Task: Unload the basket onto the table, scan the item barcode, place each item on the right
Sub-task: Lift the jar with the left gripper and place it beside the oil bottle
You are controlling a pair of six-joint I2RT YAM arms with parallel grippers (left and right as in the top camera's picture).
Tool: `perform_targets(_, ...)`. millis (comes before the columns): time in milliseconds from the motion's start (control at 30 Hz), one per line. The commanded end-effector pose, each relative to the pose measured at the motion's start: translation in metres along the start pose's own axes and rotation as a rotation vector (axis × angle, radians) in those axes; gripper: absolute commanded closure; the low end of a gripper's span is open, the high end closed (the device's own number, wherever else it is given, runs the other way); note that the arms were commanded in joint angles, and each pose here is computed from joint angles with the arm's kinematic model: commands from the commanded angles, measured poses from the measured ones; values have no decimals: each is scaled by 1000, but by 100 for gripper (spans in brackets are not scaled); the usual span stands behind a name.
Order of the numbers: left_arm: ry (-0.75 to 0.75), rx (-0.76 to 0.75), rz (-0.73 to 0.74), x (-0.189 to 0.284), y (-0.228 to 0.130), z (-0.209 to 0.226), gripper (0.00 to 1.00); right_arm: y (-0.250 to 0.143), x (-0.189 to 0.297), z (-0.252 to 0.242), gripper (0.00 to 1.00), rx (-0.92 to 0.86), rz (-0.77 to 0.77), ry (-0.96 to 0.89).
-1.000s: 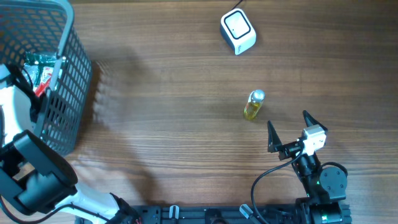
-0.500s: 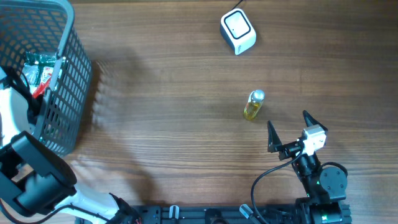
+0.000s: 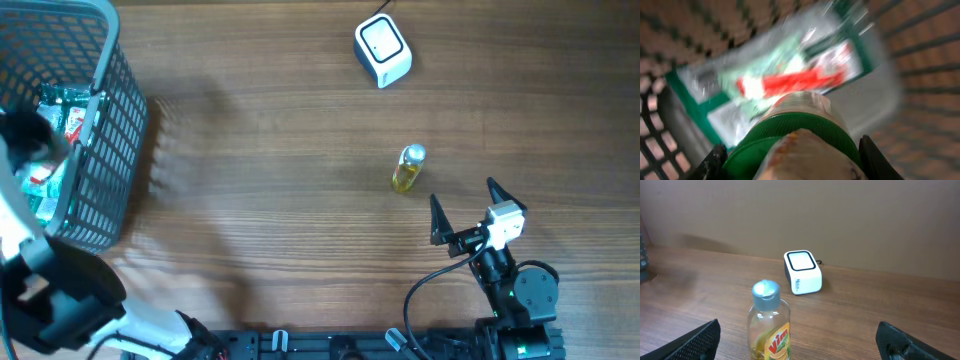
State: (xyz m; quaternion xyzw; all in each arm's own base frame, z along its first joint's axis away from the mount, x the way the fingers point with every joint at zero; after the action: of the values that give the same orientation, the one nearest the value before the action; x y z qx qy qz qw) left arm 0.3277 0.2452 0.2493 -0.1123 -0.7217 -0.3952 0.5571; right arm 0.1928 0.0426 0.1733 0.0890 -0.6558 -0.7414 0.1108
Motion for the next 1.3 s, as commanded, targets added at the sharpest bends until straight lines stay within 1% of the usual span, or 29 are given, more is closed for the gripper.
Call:
perform_targets(0, -111, 0, -245, 91, 31, -11, 80, 0, 0, -2, 0, 8, -1, -14)
perform_targets(133, -160, -20, -374, 142, 35, -20, 79, 0, 0, -2, 1, 8, -1, -13)
perform_targets(300, -269, -71, -494, 191, 25, -50, 79, 0, 0, -2, 0, 8, -1, -14)
perform_targets(333, -306, -105, -526, 207, 17, -63, 79, 0, 0, -2, 0, 8, -1, -13)
perform_targets(500, -425, -224, -590, 253, -18, -105, 79, 0, 0, -2, 0, 8, -1, -13)
perform_targets(633, -474, -318, -609, 280, -53, -130, 80, 0, 0, -2, 0, 8, -1, -13)
perform_targets(700, -495, -376, -580, 283, -72, -144, 80, 0, 0, -2, 0, 8, -1, -13)
perform_targets(800, -485, -489, -488, 275, -104, -164, 79, 0, 0, -2, 0, 8, -1, -14)
perform_targets(833, -472, -565, -412, 265, -123, -177, 79, 0, 0, -2, 0, 8, -1, -13)
perform_targets(867, -468, -602, -369, 258, -133, -184, 79, 0, 0, -2, 0, 8, -1, -13)
perform_targets(933, -454, -652, -285, 245, -150, -197, 79, 0, 0, -2, 0, 8, -1, -13)
perform_targets(1033, -397, -771, -130, 215, -182, -223, 78, 0, 0, -2, 0, 8, -1, -13)
perform_targets(1100, -357, -809, -46, 196, -200, -238, 77, 0, 0, -2, 0, 8, -1, -14)
perform_targets(1267, -278, -906, 76, 151, -238, -277, 75, 0, 0, -2, 0, 8, -1, -13)
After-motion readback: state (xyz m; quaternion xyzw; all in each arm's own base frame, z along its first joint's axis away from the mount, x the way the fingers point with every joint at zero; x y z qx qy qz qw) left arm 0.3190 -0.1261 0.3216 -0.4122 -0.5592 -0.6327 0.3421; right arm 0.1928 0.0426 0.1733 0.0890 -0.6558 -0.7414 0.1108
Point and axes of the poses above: each gripper's point midway between its finger pads, its own x axis back along the fingers, its own z axis along the line the jaws close on, y = z × x, the point moved 5 cm from there along x, back along the fingers, and after that the axes turned 8 degrees about -x, right-handed, at the moved point
